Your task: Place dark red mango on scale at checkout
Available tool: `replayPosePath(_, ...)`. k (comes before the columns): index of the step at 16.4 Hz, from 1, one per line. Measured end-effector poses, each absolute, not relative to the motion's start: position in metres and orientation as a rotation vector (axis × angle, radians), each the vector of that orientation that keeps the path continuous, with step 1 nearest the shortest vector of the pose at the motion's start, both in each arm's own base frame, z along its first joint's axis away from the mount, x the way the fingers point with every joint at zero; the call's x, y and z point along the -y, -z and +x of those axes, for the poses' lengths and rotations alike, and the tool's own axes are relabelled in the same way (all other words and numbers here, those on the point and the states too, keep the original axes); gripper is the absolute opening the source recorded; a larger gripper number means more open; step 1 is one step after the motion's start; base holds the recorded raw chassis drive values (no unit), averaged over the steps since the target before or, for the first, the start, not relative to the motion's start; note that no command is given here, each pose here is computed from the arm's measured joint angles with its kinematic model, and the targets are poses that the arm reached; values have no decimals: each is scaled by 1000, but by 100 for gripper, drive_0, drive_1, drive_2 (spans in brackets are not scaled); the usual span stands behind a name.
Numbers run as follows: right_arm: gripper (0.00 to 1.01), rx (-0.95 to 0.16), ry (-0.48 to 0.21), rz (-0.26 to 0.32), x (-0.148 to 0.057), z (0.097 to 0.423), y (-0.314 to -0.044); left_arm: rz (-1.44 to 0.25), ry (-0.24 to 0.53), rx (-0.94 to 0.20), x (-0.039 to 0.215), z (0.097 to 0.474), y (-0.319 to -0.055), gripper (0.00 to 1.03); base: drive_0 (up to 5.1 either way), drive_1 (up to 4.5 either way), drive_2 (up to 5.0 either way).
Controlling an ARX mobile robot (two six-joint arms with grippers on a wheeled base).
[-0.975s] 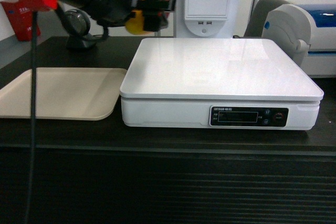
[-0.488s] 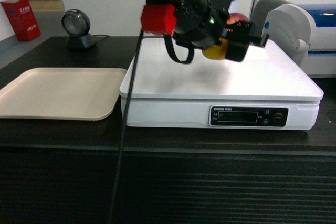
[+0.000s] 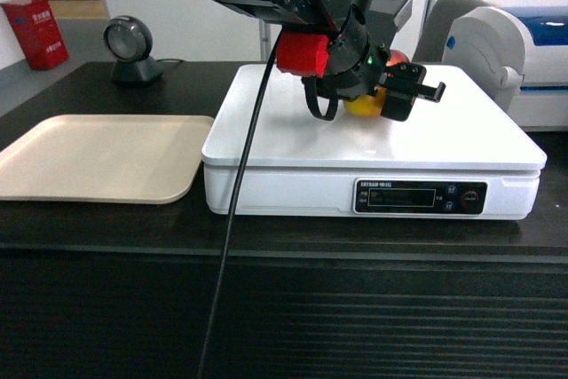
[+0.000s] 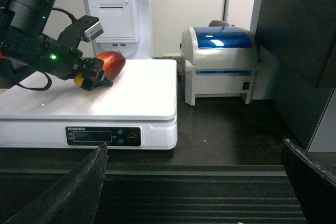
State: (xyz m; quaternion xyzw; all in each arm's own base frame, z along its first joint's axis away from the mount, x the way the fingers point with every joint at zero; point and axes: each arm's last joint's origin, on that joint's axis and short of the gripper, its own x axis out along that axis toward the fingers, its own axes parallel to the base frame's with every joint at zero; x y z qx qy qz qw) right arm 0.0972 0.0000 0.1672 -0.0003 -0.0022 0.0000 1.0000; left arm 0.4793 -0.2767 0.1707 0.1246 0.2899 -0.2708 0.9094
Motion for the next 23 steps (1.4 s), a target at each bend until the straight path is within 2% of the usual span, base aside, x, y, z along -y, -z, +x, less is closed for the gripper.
replayPosePath(4, 98, 4, 0, -1, 0, 97, -167, 237, 548, -611, 276, 484, -170, 58, 0, 0, 0)
replayPosePath(8, 98, 4, 0, -1, 0, 97, -167, 228, 560, -609, 274, 482, -166, 99, 0, 0, 0)
replayPosePath(14, 98, 4, 0, -1, 0, 97, -167, 212, 591, -571, 270, 473, -180, 98, 0, 0, 0)
replayPosePath(17, 98, 4, 0, -1, 0, 97, -167, 181, 608, -484, 264, 461, -213, 98, 0, 0, 0)
replayPosePath(20, 98, 4, 0, -1, 0, 97, -167, 104, 617, -350, 240, 440, -264, 98, 0, 0, 0)
replayPosePath(23, 98, 4, 0, -1, 0, 97, -167, 21, 550, -215, 191, 415, -299, 98, 0, 0, 0)
